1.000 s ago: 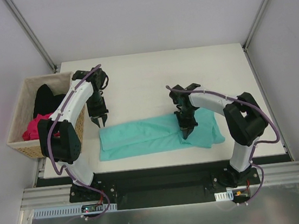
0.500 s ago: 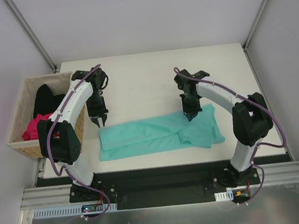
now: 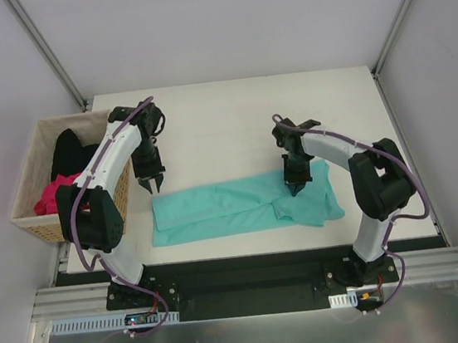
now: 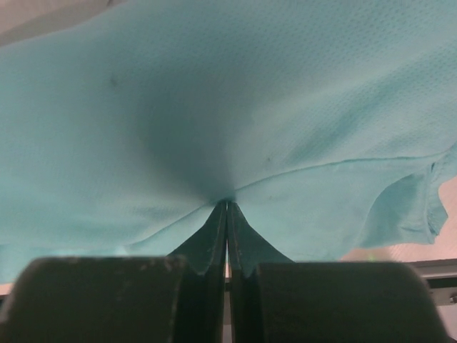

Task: Fold and stack the t-shirts
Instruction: Rotate the tshirt 90 degrees

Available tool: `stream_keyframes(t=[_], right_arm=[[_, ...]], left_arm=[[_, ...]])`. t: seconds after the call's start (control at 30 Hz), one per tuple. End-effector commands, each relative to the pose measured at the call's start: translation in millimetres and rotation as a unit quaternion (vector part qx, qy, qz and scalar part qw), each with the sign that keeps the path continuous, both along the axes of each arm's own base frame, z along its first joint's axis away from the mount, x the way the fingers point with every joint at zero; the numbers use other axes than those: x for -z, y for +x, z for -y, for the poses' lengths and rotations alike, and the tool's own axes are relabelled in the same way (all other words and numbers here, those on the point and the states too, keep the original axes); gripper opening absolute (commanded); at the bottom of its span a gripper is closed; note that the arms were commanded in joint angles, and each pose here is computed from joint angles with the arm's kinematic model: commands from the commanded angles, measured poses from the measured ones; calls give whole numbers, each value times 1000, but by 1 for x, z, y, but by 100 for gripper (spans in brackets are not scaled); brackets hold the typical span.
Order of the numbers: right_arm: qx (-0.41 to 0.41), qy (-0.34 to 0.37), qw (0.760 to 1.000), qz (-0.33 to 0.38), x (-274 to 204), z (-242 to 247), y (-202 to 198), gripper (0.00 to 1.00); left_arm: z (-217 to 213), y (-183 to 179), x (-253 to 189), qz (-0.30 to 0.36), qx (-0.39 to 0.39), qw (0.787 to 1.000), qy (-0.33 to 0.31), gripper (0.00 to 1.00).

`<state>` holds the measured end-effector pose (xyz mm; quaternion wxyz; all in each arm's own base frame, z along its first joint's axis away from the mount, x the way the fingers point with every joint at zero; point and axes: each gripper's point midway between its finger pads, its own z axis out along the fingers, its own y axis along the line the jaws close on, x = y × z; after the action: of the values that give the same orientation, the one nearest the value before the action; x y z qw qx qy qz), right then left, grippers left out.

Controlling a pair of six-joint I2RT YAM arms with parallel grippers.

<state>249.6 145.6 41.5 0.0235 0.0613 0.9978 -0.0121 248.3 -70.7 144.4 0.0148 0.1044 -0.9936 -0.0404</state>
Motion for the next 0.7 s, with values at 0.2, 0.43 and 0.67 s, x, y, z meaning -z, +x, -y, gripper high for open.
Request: stream_keyframes(t=[0.2,0.43,0.67], right_arm=[[69,-6,998,-13,28,19,12,1],[83,-16,996,-7,25,37,39,1],[61,-13,998,5,16,35,91,1]], left_arm=[[-5,-4,-15,2,16,1000,18,22],[-7,6,-18,4,20,999,24,22],[-9,20,-18,0,20,1000,23,22]])
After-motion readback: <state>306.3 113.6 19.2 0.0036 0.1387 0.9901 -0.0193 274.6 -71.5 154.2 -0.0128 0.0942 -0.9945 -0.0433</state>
